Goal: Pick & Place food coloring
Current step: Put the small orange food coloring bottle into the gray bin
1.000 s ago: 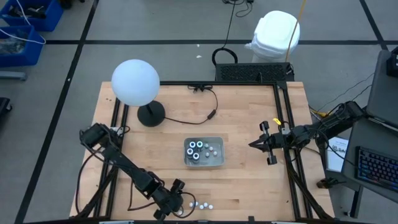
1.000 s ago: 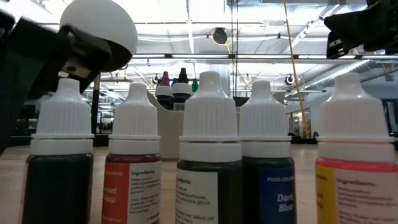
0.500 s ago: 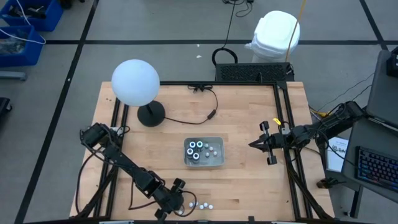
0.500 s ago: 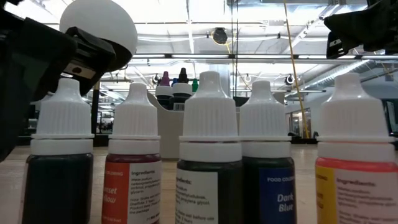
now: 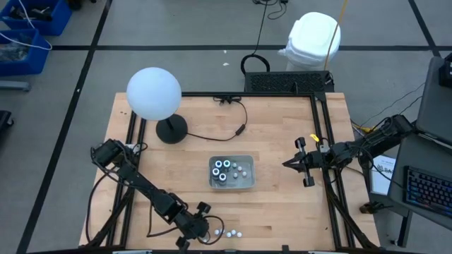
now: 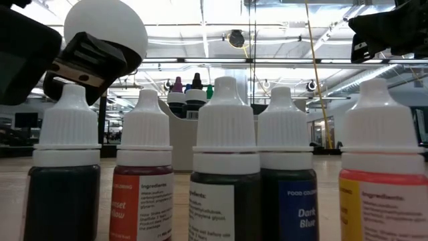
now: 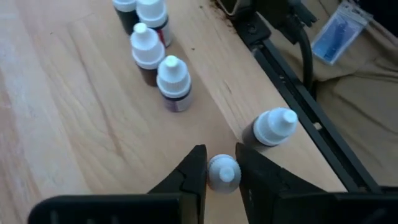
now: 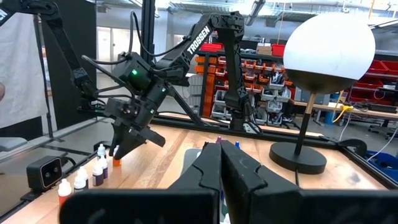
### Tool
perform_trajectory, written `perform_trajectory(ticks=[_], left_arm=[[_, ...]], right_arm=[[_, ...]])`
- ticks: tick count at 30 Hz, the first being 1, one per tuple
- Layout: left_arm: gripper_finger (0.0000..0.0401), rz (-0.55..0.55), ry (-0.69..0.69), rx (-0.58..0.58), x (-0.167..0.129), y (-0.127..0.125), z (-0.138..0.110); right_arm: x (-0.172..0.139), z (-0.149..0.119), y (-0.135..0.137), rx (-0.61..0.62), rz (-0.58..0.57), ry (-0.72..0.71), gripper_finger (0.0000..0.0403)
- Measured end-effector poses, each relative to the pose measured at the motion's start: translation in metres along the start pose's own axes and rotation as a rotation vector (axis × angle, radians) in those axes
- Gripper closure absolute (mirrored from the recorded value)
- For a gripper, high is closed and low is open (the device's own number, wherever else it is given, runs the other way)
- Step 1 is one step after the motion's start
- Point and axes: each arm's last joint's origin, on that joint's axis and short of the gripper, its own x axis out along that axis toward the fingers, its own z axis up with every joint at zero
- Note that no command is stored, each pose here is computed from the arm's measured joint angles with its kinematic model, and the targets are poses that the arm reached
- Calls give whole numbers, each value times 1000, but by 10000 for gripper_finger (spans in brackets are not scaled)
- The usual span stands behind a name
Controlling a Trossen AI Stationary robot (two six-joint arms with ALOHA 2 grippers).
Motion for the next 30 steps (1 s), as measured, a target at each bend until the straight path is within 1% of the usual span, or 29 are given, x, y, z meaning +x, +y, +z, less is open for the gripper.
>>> perform_trajectory(ticks=[3,5,6,9,12,16,18,21,24,26,30], left_arm=[[331,0,9,44,-4,0,0],[331,8,18,93,-13,0,2],[329,31,14,113,-21,0,5],[325,130,15,153,-50,0,11],[331,201,-13,177,-84,2,18],[331,248,-82,204,-133,5,23],[331,262,-120,206,-156,10,21],[331,261,-182,180,-183,17,8],[331,265,-231,137,-201,23,-16],[331,271,-256,101,-205,27,-38],[331,286,-353,-7,-204,35,-78]], right_arm=[[0,0,0,-4,0,0,403],[0,0,0,-5,0,0,403],[0,0,0,-5,0,1,403],[0,0,0,-2,0,0,403],[0,0,0,1,0,3,403],[0,0,0,1,0,3,403],[0,0,0,1,0,3,403],[0,0,0,1,0,3,403],[0,-1,0,-1,1,11,403],[0,-2,0,-3,2,17,403],[0,-2,0,-5,3,23,403]])
